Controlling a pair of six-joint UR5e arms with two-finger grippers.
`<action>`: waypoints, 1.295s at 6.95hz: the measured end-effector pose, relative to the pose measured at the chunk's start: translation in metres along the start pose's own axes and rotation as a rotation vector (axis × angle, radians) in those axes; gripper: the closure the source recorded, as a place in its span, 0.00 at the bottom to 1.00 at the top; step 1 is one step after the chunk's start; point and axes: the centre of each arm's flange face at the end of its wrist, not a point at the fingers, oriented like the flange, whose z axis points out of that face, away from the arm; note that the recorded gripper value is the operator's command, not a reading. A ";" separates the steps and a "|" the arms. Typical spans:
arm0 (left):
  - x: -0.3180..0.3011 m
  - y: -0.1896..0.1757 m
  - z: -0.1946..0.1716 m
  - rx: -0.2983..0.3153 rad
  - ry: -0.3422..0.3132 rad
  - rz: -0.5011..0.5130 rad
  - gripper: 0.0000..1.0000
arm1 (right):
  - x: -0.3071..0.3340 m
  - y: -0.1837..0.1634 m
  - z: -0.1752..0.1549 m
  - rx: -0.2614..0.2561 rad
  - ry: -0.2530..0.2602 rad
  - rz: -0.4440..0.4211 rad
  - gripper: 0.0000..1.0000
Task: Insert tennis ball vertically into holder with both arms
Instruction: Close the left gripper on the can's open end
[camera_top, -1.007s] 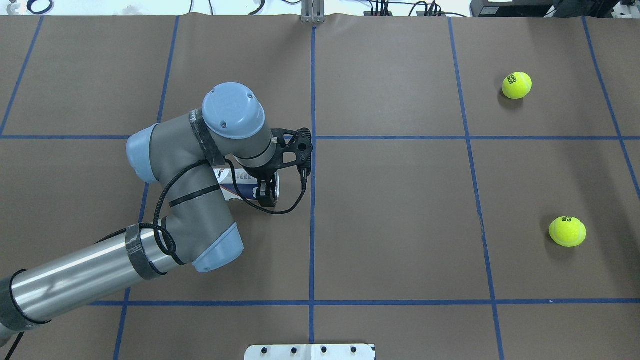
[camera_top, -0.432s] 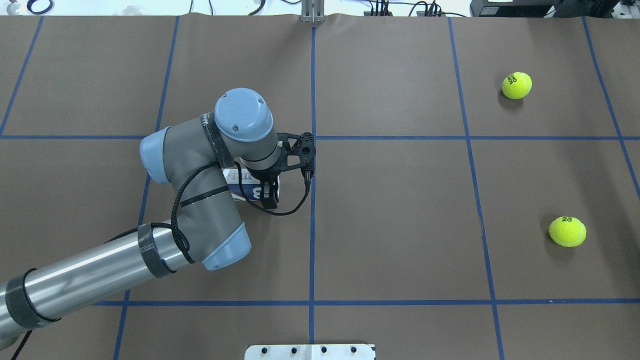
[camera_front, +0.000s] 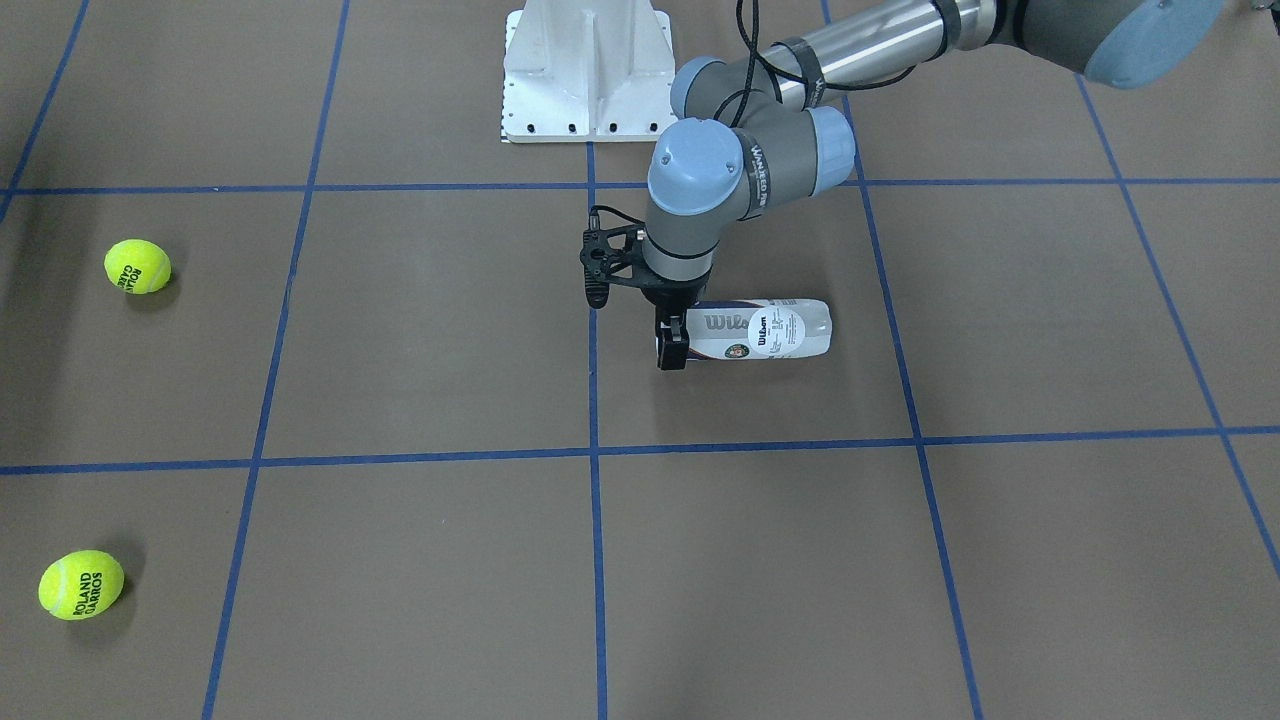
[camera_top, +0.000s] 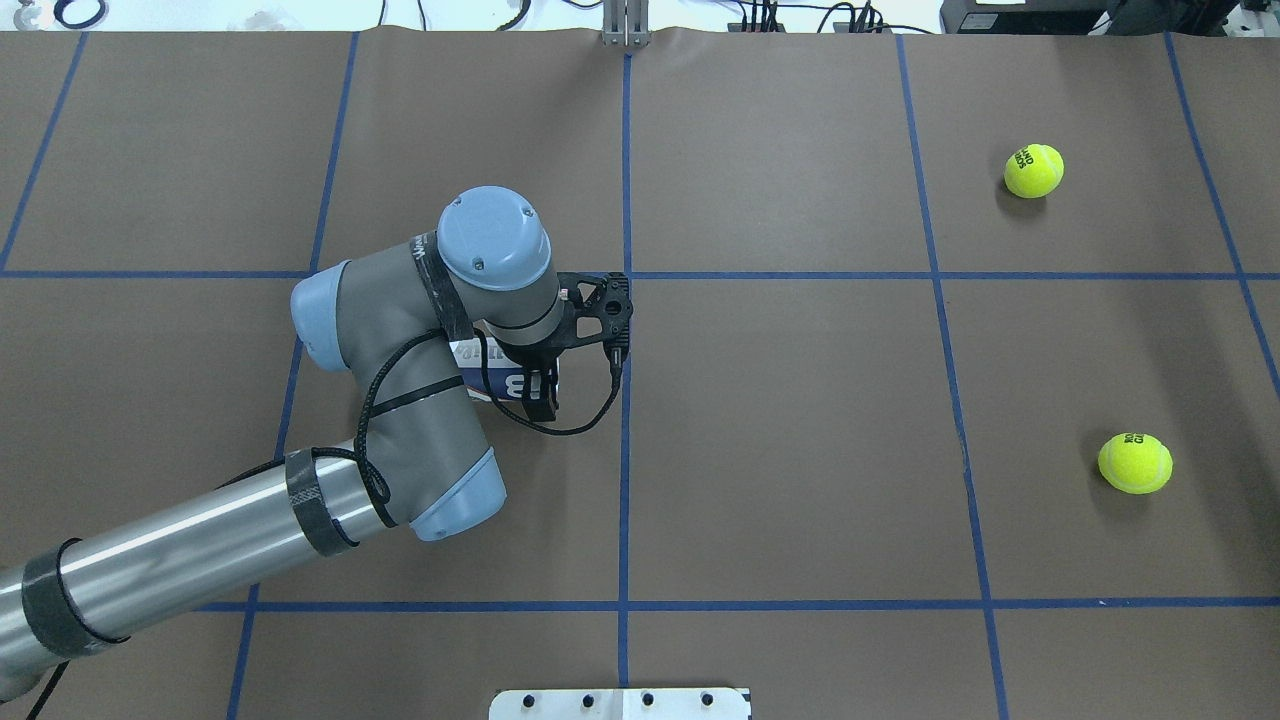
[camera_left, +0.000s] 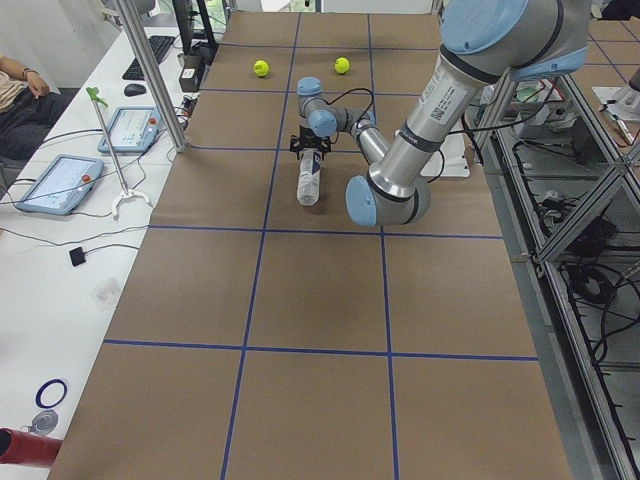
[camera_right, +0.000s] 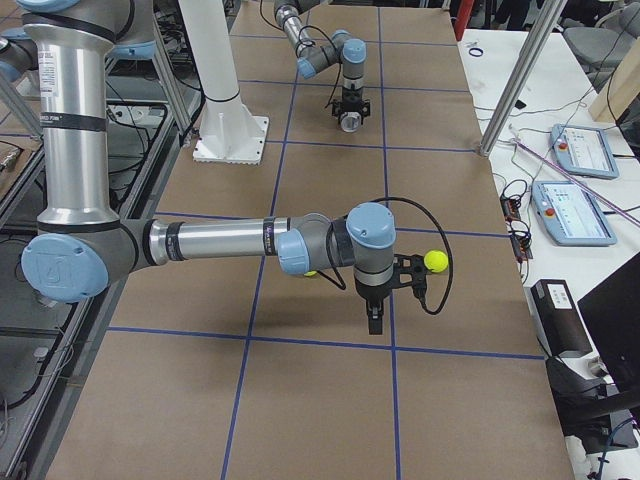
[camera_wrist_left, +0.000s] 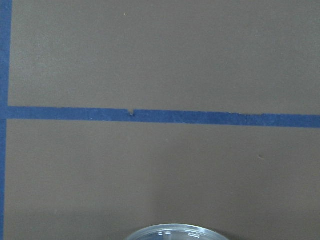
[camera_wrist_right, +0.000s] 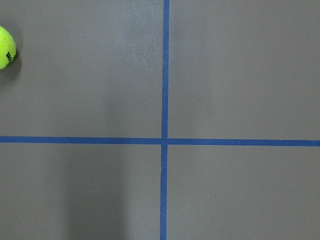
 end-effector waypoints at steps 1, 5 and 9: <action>0.001 0.000 0.002 -0.002 0.002 0.000 0.02 | 0.000 0.000 0.000 0.000 0.000 0.000 0.00; 0.000 0.003 0.004 -0.011 -0.009 0.004 0.26 | 0.000 0.001 0.000 0.000 -0.001 -0.001 0.00; -0.001 -0.001 -0.005 -0.006 -0.047 0.013 0.31 | -0.001 0.001 0.000 0.001 -0.001 -0.001 0.00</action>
